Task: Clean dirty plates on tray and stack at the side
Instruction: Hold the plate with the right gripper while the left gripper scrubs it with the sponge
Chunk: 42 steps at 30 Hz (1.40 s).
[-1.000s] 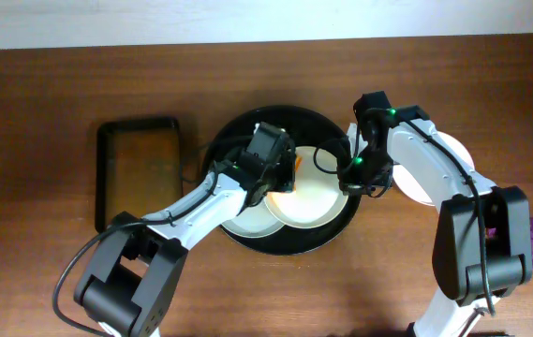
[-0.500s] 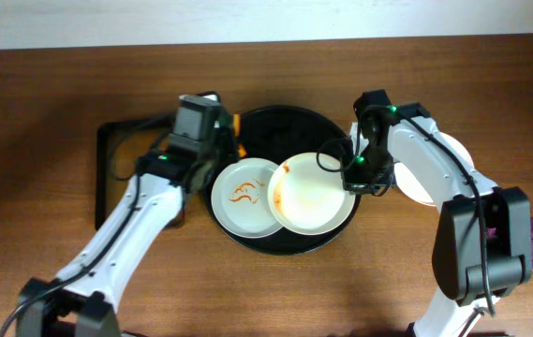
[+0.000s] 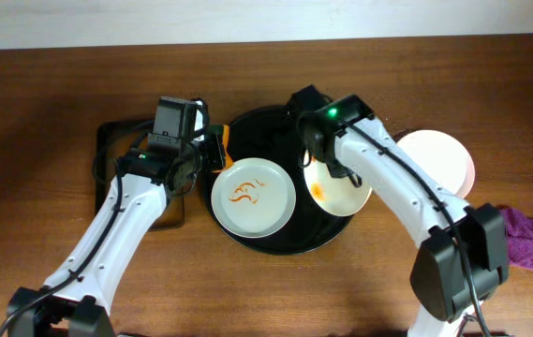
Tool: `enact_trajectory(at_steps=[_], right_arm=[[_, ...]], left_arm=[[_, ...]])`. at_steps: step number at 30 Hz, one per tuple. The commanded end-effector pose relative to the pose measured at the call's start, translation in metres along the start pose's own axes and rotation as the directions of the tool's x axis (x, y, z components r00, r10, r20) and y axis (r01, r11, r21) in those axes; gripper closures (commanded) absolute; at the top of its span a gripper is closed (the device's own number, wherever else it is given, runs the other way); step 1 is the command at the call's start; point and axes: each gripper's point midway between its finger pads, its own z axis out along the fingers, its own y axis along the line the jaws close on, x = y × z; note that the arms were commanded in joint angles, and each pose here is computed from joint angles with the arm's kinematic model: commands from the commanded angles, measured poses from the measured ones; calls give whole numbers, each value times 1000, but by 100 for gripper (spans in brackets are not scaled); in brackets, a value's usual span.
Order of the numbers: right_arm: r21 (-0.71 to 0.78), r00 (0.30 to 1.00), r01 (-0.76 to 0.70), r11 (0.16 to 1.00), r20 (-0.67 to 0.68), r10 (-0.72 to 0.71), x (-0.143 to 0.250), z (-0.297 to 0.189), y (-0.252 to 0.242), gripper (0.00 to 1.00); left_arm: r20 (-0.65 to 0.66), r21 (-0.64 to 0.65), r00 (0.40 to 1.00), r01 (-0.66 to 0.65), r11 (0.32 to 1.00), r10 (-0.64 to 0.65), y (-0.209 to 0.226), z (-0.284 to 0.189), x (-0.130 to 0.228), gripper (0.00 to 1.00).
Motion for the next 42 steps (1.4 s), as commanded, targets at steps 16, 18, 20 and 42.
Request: enact_trajectory(at_steps=[16, 18, 20, 42], right_arm=[[-369, 978, -154, 917, -189, 88, 22, 7, 17, 96], [-371, 978, -154, 916, -190, 87, 22, 6, 17, 96], [-371, 978, -153, 916, -192, 86, 23, 6, 17, 96], [-370, 977, -152, 917, -195, 83, 24, 6, 17, 96]], left_arm=[[-74, 462, 926, -296, 836, 369, -161, 68, 88, 100], [-78, 510, 919, -296, 808, 386, -172, 76, 98, 100], [-93, 536, 917, -282, 795, 388, -176, 89, 107, 100], [-32, 318, 949, -287, 904, 313, -133, 137, 81, 100]])
